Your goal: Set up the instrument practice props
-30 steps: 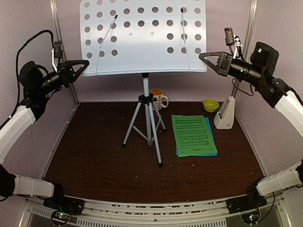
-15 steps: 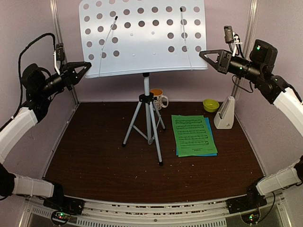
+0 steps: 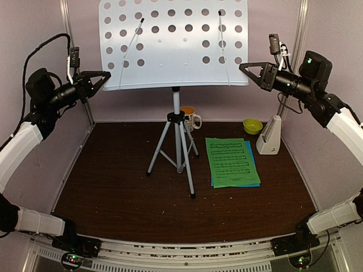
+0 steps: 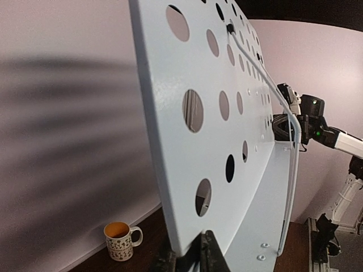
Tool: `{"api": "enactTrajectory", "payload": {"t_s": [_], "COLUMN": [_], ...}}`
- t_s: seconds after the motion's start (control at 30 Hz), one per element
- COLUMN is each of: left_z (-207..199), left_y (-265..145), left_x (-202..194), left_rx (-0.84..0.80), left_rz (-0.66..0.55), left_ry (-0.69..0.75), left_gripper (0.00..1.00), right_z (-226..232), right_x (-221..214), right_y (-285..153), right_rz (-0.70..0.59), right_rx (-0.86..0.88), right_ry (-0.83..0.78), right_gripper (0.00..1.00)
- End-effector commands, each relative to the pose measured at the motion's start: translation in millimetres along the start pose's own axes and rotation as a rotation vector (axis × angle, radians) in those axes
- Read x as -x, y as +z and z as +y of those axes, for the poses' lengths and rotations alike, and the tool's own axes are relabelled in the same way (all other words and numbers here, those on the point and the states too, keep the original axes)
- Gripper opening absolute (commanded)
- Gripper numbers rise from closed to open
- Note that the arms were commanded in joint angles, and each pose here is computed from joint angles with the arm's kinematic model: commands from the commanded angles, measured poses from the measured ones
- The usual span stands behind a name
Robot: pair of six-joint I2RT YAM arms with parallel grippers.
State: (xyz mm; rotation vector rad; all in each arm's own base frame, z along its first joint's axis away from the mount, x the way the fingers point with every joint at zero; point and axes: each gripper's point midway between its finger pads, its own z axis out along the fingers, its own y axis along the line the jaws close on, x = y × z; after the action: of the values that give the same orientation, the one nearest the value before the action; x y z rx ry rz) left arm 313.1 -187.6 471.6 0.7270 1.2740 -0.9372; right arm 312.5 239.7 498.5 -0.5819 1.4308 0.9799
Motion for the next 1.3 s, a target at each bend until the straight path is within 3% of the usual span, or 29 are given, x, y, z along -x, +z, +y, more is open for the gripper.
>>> {"api": "enactTrajectory", "payload": {"t_s": [0.0,0.17,0.53,0.7,0.8,0.9,1.07,1.27], "left_z": [-6,-6,-2,-7,-7,-8,-7,-5], "left_y": [10,10,16,14,12,8,-1,-19], "left_x": [-56,-35,-15,-10,-9,-6,7,24], "left_rx": [-0.064,-0.034,-0.025,-0.035,-0.023,-0.007,0.025,0.080], "left_rz": [0.158,0.126,0.104,0.095,0.090,0.080,0.053,0.012], "left_ry": [-0.090,-0.070,-0.062,-0.052,-0.050,-0.044,-0.043,-0.038], "left_gripper": [0.05,0.14,0.14,0.18,0.28,0.47,0.64,0.84], "right_z": [-13,-12,-18,-18,-14,-11,-5,3], "right_x": [-1,-1,-32,-25,-14,1,23,44], "right_y": [1,0,4,4,3,-4,-19,-39], "right_rz": [-0.015,-0.013,0.011,0.006,-0.012,-0.046,-0.096,-0.145], "right_rx": [-0.073,-0.068,-0.051,-0.054,-0.054,-0.073,-0.118,-0.165], "right_ry": [-0.085,-0.080,-0.019,-0.032,-0.038,-0.049,-0.072,-0.082], "right_gripper": [0.00,0.00,0.00,0.00,0.12,0.35,0.62,0.84]}}
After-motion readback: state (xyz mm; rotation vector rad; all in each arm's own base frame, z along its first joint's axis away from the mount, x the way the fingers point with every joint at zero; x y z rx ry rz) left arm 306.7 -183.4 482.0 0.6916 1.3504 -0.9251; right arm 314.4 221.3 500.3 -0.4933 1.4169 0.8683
